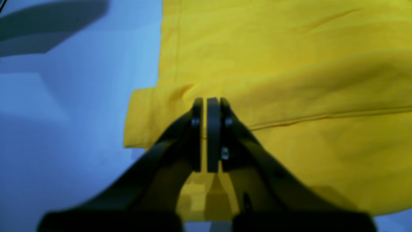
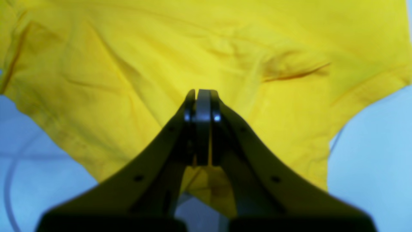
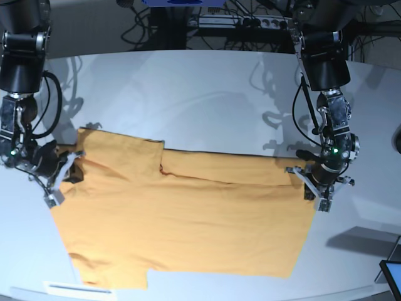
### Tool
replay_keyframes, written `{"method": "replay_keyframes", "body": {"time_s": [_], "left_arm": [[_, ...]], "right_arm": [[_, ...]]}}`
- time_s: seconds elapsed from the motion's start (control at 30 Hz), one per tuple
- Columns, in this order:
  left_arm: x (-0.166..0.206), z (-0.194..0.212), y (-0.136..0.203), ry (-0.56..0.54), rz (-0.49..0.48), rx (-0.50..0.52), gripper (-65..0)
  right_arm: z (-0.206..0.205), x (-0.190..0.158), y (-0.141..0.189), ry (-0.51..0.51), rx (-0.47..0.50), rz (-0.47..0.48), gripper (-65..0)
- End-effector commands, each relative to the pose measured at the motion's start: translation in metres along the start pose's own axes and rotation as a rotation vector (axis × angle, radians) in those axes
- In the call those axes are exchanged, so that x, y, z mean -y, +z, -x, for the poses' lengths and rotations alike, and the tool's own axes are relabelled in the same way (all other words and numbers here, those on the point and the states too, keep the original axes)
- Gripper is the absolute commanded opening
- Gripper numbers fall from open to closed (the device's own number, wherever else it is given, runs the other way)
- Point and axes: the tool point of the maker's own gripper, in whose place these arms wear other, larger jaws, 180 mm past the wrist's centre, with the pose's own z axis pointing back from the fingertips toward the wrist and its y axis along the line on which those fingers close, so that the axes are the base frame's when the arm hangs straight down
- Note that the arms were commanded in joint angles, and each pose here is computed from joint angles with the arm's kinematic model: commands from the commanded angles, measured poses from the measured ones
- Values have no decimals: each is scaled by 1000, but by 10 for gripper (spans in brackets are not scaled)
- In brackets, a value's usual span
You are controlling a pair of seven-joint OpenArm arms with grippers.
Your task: Fold the T-shirt properly
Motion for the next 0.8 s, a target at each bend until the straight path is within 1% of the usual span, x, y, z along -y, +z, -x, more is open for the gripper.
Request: {"method": "replay_keyframes", "body": {"time_s": [0.0, 0.1, 0.17, 0.3, 0.37, 0.57, 0.77], "left_arm": [[-12, -25, 3, -8, -25, 68, -637], [-13, -24, 2, -6, -26, 65, -637], [-14, -28, 2, -5, -27, 71, -637], [-10, -18, -3, -3, -15, 45, -637], [-7, -15, -6, 5, -7, 57, -637], [-8, 17, -15, 38, 10, 27, -637], [-5, 33, -17, 54, 19, 8, -638]], "right_arm": [[-23, 10, 7, 6, 66, 14, -647], [-13, 11, 1, -22, 57, 6, -647], [-6, 8, -3, -23, 39, -5, -647], [11, 1, -12, -32, -4, -29, -647], [23, -2, -14, -42, -24, -35, -647], [36, -5, -14, -51, -46, -40, -647], [43, -7, -14, -55, -57, -43, -647]]}}
